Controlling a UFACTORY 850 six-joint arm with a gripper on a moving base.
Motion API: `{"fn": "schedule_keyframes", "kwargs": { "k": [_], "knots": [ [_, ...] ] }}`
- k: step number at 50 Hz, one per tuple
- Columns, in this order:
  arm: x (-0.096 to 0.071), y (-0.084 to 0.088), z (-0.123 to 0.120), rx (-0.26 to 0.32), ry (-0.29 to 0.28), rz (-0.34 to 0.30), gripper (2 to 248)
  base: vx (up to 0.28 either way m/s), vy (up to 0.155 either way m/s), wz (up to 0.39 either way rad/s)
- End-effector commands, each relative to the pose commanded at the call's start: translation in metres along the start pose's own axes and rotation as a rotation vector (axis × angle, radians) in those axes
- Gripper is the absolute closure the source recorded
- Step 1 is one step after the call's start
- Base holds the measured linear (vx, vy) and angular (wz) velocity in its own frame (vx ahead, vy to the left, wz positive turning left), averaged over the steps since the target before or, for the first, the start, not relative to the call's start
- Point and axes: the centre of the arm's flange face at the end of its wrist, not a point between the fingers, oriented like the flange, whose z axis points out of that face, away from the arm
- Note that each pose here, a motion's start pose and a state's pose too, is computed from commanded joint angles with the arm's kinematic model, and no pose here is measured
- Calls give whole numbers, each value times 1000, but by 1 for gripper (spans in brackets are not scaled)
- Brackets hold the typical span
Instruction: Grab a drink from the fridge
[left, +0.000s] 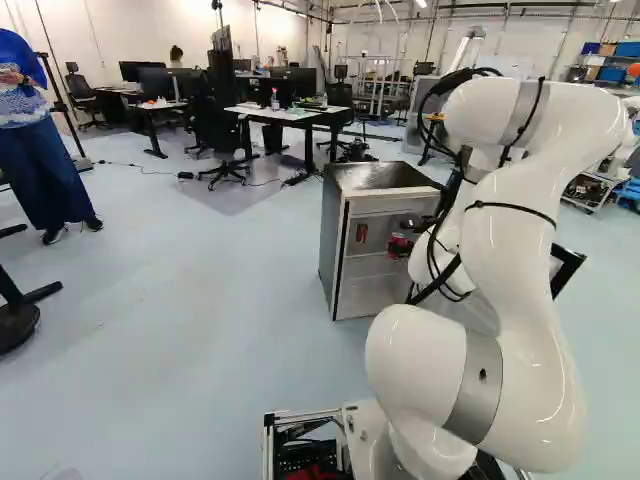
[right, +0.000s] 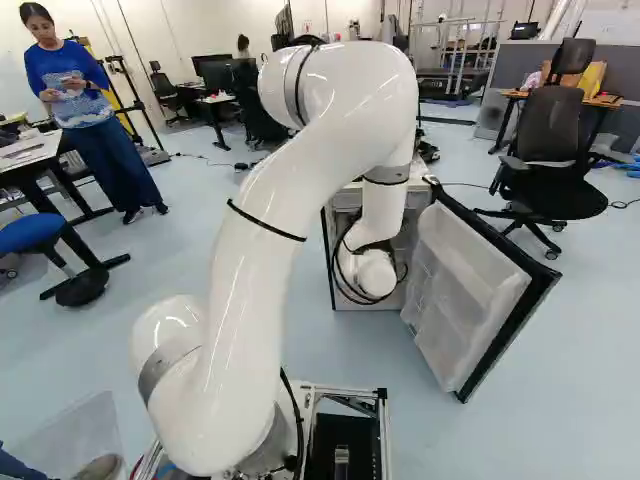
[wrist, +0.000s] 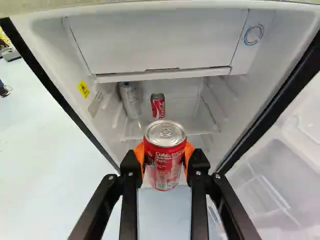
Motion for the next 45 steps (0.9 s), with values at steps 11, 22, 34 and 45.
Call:
{"fn": "schedule_keyframes", "kwargs": {
  "k": [11, 22, 34, 45],
  "knots": [
    [5, -10, -28, -10, -5, 9, 153, 0, 0, 0],
    [12, -20, -51, -18, -3, 12, 153, 0, 0, 0],
    [23, -24, -63, -23, 13, 1, 153, 0, 0, 0],
    [34, -26, -70, -29, 32, -12, 153, 0, 0, 0]
  ]
}}
